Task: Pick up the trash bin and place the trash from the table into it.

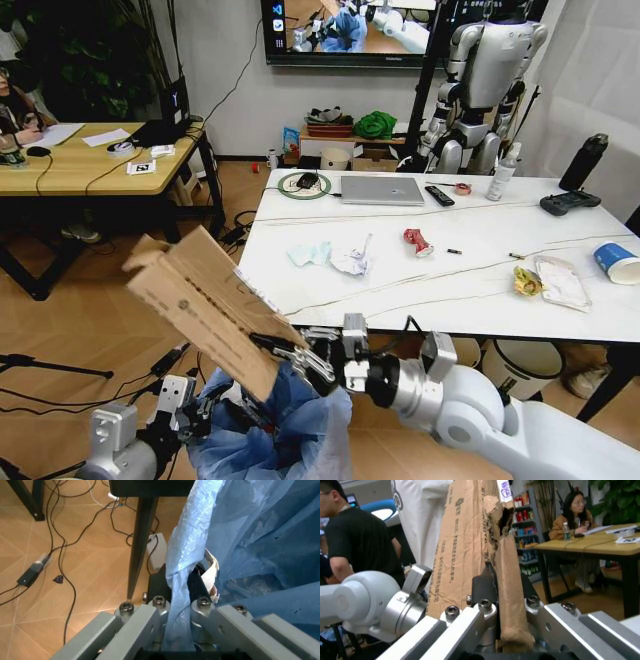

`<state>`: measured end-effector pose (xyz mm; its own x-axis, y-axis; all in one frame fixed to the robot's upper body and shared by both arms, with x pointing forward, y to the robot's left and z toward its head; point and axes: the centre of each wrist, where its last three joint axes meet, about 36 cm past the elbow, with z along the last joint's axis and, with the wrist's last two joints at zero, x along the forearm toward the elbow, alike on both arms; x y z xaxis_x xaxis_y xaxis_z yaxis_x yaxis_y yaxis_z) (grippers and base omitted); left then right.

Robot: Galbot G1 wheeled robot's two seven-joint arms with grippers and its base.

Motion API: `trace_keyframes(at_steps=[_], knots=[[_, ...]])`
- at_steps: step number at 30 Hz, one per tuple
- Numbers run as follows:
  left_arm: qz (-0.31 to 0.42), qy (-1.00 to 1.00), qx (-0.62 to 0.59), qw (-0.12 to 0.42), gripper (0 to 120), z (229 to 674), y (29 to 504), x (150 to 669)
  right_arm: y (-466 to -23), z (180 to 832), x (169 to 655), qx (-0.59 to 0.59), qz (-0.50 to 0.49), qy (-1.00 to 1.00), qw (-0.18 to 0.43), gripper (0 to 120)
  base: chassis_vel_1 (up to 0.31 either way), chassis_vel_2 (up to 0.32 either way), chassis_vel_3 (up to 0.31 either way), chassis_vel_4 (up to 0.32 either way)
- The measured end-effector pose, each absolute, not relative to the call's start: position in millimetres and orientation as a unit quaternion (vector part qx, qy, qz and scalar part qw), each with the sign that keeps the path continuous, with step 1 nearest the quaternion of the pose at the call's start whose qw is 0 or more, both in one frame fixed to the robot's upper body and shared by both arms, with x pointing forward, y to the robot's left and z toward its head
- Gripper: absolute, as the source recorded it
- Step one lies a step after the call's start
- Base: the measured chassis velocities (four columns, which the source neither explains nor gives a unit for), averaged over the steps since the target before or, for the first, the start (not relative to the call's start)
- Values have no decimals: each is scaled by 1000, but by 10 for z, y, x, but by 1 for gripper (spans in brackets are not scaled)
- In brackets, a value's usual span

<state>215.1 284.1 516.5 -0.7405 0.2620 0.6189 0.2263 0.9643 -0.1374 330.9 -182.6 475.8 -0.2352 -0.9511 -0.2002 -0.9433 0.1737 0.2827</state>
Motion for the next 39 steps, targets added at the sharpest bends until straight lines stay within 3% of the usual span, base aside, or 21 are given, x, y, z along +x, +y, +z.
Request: trace_keyframes(at_steps=[16, 39], knots=[[29, -933, -128, 335, 0, 5157, 2832, 2145, -2024, 4647, 3120, 599, -155, -785, 33, 0, 0, 0, 0, 0], [33, -932, -129, 337, 0, 5149, 2827, 2135, -1788, 4427, 3230, 598, -168, -783, 40, 0, 0, 0, 0, 0]])
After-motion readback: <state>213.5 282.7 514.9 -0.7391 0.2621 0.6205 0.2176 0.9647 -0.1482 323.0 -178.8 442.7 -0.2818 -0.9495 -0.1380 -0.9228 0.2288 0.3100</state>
